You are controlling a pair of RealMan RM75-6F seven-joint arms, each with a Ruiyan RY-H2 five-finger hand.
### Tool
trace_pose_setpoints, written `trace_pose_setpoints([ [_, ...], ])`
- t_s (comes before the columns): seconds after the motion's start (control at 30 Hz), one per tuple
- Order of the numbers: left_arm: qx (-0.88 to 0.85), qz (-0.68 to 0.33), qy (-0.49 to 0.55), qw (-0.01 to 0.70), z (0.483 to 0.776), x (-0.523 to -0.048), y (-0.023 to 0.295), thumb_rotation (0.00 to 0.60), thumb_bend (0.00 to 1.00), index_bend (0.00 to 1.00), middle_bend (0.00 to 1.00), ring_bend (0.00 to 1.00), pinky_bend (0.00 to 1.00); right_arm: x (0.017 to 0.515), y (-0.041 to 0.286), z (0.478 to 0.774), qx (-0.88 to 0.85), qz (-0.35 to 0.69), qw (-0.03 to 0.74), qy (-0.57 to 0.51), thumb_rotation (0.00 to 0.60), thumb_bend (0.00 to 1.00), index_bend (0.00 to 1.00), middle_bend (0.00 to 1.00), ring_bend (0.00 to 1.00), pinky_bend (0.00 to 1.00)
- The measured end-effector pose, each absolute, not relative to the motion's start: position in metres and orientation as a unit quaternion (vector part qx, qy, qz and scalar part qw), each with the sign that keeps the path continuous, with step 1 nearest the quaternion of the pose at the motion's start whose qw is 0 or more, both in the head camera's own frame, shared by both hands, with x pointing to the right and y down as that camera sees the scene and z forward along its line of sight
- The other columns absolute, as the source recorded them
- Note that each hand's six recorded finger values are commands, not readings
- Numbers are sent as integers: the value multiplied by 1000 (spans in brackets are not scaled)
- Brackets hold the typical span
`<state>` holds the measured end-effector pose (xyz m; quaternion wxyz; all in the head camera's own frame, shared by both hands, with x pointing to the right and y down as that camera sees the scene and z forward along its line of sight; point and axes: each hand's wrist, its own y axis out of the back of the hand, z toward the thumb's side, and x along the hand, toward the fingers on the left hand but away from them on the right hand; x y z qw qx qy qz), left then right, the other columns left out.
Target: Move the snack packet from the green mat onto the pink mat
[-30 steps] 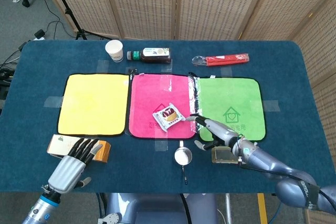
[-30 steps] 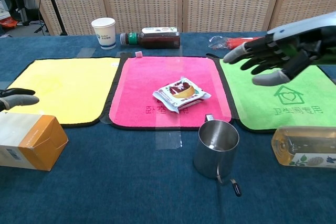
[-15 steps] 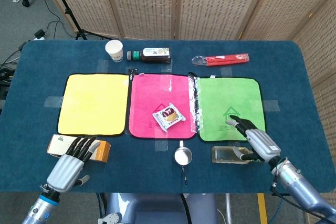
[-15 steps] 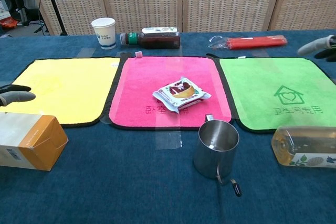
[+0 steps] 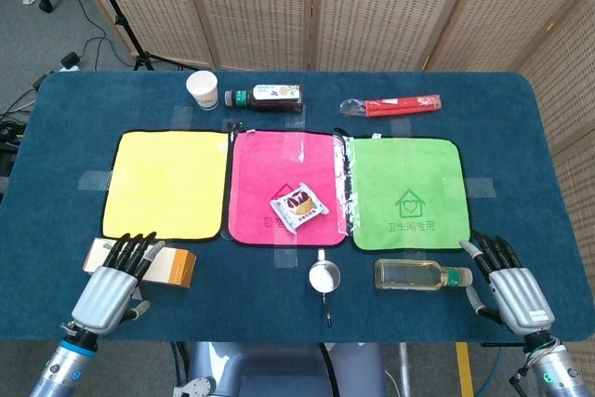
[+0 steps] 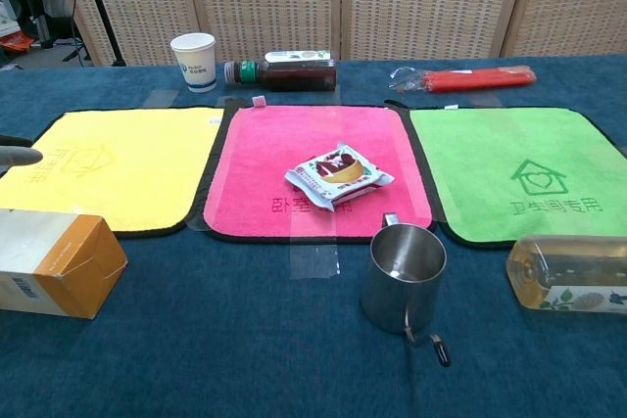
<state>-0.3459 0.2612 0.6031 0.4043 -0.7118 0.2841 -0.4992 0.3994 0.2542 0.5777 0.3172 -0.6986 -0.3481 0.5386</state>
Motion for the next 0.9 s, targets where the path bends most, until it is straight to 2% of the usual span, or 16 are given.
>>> trace_pose_setpoints([
  [0.13,-706,-503,289,406,602,-350,258,600,75,0,0,0,0,411,266,579,-682,549,335,-349,600,505,102,0,0,0],
  [0.4,-704,-501,294,409,598,-351,257,600,75,0,0,0,0,408,268,568,-666,538,375,-357,600,505,102,0,0,0],
  [0.7,-707,-495,297,409,595,-351,257,600,75,0,0,0,0,405,270,568,-667,537,367,-362,600,502,102,0,0,0],
  [0.9,-710,-495,295,405,598,-350,258,600,65,0,0,0,0,405,271,570,-666,542,367,-359,600,466,102,0,0,0],
])
